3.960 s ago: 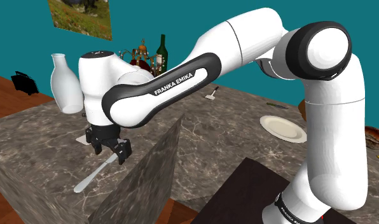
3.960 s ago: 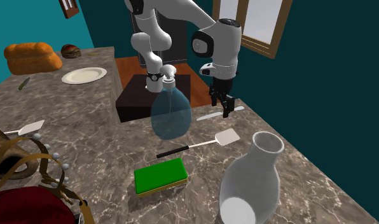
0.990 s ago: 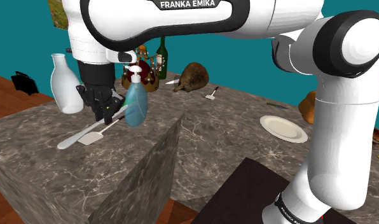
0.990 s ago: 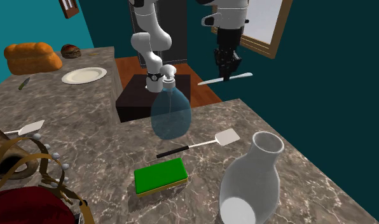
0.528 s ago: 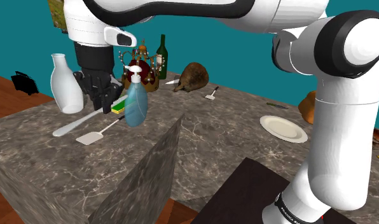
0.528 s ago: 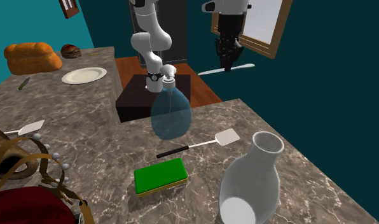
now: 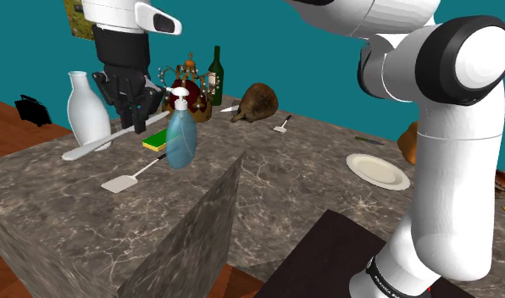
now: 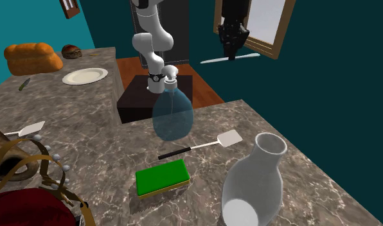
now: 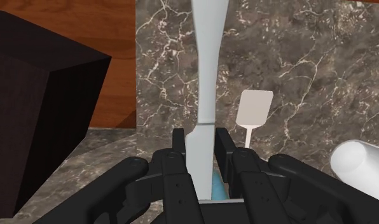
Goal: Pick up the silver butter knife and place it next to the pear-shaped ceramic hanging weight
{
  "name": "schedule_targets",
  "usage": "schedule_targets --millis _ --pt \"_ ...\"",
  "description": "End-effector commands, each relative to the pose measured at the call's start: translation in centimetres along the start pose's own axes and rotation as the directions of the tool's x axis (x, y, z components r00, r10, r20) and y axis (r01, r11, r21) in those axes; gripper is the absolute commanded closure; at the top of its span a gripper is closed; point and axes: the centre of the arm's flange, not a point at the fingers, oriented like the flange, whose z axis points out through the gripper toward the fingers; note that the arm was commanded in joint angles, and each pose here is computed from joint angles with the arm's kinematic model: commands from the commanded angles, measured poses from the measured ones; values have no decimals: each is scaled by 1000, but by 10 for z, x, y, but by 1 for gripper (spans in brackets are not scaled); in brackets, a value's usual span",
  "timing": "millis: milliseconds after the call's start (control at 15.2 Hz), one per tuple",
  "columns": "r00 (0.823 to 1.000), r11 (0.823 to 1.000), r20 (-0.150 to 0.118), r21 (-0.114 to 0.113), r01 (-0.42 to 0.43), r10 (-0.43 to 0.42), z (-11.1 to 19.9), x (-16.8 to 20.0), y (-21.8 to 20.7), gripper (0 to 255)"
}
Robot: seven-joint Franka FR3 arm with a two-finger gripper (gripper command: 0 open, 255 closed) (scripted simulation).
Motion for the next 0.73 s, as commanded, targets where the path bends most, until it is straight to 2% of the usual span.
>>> schedule_targets --millis 0,198,660 --pt "1000 1000 0 -1 0 0 -11 0 -1 255" --pt "1000 1000 0 -1 0 0 -23 0 -1 255" --pt "1000 1000 0 -1 0 0 -24 88 24 255"
